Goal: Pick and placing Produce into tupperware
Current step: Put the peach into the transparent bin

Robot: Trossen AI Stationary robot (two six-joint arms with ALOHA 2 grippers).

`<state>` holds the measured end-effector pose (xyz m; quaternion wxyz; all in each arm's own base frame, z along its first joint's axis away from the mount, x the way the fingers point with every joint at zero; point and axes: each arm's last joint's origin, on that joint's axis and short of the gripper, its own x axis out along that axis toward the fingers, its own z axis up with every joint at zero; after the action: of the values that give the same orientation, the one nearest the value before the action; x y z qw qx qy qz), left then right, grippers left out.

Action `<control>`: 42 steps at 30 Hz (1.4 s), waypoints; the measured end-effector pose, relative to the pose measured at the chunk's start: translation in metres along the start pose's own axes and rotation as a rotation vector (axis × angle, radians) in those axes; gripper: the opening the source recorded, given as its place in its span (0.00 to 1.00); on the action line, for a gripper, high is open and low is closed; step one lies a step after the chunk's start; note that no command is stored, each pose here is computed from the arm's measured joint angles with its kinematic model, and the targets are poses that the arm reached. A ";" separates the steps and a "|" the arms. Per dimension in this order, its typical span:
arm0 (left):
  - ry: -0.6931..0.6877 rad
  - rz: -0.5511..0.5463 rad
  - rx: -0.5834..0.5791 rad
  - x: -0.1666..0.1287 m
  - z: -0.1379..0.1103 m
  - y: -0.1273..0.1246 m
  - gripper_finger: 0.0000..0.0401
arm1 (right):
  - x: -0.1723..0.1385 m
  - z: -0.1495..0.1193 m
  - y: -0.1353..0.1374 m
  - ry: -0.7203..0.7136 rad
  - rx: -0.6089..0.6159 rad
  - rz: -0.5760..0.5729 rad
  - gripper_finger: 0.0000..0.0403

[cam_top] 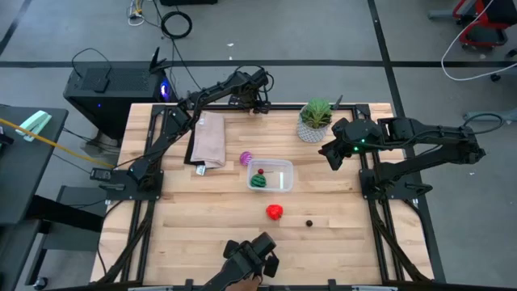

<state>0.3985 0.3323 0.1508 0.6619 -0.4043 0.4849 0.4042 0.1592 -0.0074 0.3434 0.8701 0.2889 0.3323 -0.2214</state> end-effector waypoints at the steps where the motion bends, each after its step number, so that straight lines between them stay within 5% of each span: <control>1: 0.000 -0.001 0.006 -0.003 0.001 -0.001 0.35 | 0.000 0.000 0.000 0.000 0.000 0.000 0.32; 11: -0.050 -0.047 0.097 -0.039 0.003 -0.004 0.37 | 0.000 0.000 0.000 0.001 -0.001 -0.001 0.32; 22: -0.134 -0.150 0.236 -0.114 -0.005 -0.012 0.35 | 0.000 -0.001 -0.001 0.011 -0.003 -0.009 0.32; 42: -0.239 -0.487 0.372 -0.260 -0.074 -0.044 0.35 | 0.000 -0.001 -0.001 0.017 -0.004 -0.004 0.32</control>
<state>0.3628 0.2119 0.3940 0.8538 -0.3302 0.3583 0.1833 0.1580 -0.0071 0.3424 0.8674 0.2884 0.3406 -0.2200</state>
